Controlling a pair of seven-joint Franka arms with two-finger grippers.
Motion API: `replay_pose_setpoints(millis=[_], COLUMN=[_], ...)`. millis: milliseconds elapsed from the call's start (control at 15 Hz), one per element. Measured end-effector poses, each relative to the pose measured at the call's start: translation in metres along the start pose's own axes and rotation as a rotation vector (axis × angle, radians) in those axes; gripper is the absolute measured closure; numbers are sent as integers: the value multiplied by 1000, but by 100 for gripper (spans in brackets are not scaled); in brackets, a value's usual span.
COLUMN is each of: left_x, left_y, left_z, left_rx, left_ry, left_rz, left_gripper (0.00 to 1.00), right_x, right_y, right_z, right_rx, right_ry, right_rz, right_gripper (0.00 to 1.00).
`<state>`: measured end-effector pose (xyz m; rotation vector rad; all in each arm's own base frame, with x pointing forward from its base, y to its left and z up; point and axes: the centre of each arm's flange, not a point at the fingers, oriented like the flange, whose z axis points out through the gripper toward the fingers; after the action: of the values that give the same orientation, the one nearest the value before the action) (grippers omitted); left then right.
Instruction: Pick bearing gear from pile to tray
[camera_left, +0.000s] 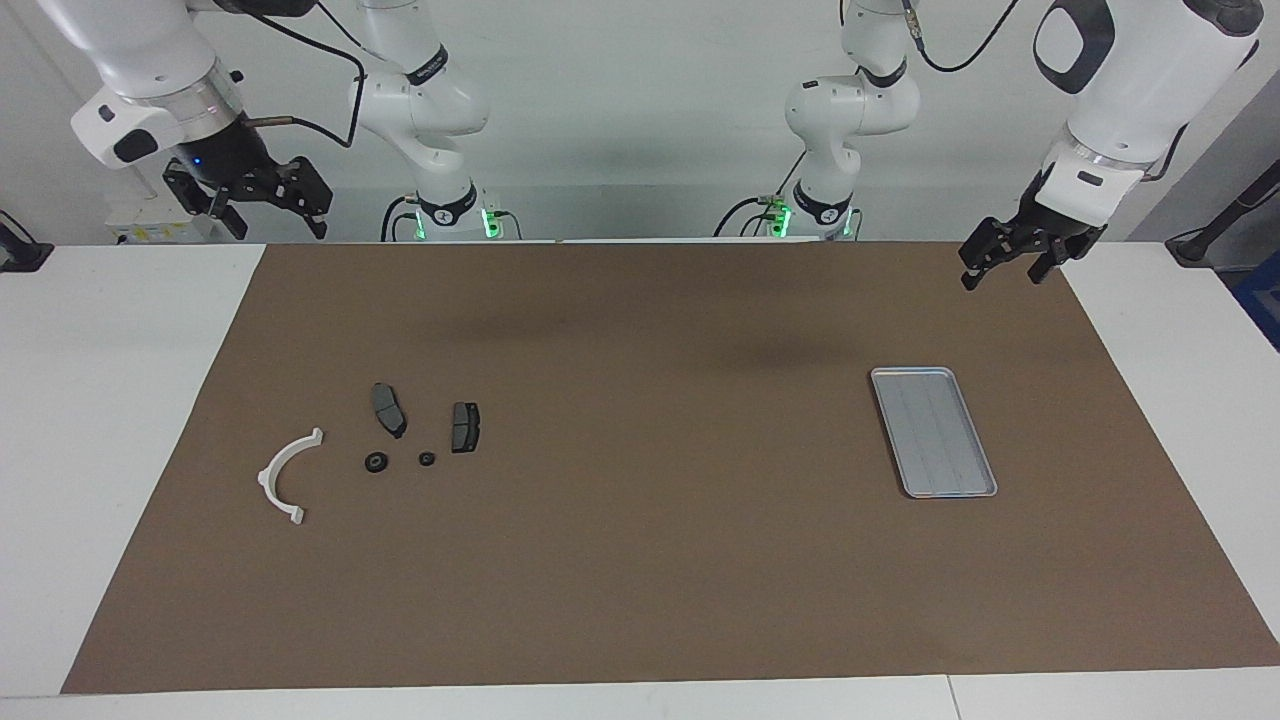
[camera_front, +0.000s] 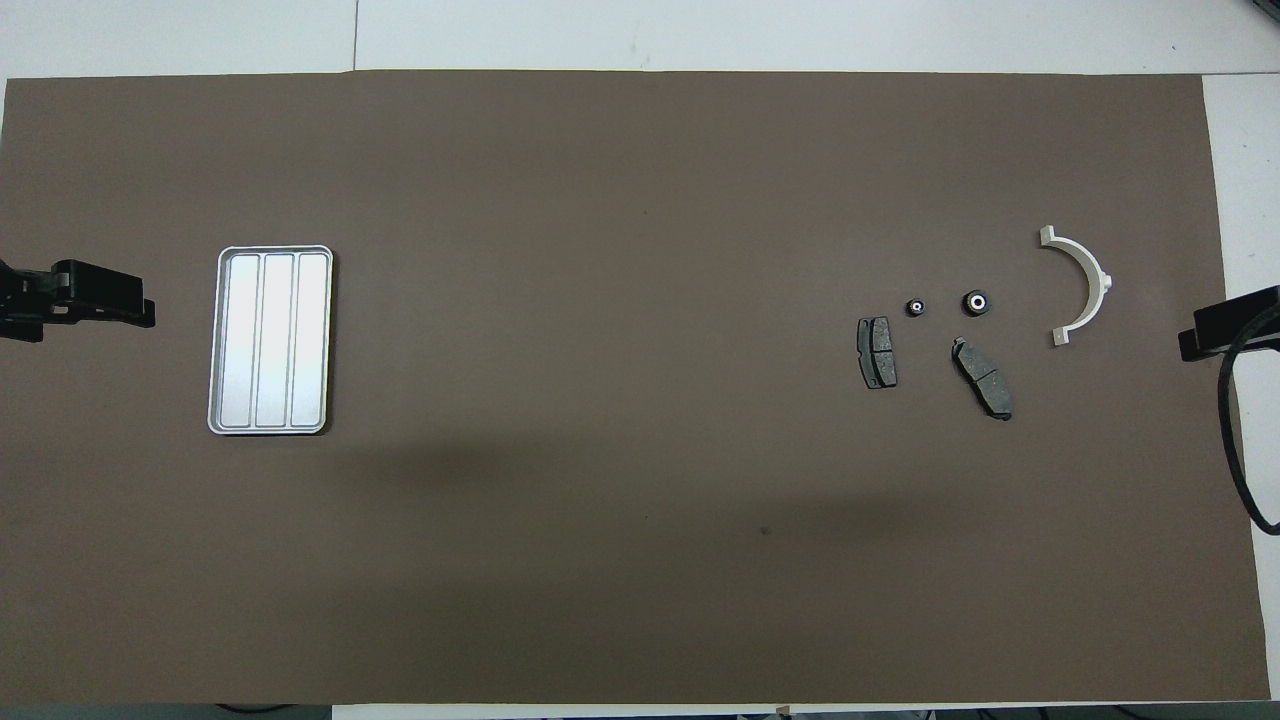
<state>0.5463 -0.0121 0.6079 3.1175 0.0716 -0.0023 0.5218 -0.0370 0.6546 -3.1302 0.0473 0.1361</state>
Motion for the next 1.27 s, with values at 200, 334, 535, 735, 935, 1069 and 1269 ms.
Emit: replay_pose_setpoints(millis=[200,334,535,735,935,1069,1269], left_x=[0,0,0,0,0,0,0], left_y=[0,0,0,0,0,0,0], left_z=[0,0,0,0,0,0,0], left_rx=[0,0,0,0,0,0,0], left_ry=[0,0,0,0,0,0,0], left_rz=[0,0,0,0,0,0,0], left_gripper=[0,0,0,0,0,0,0], right_x=[0,0,0,-1,0,-1,-1], right_y=[0,0,0,0,0,0,0], right_z=[0,0,0,-2,-7,-8,-8], right_rx=[0,0,0,0,-2,-2,-2], right_ry=[0,0,0,7,37,40,44], right_rz=[0,0,0,-13,-23,-23,-29], right_gripper=[0,0,0,0,0,0,0])
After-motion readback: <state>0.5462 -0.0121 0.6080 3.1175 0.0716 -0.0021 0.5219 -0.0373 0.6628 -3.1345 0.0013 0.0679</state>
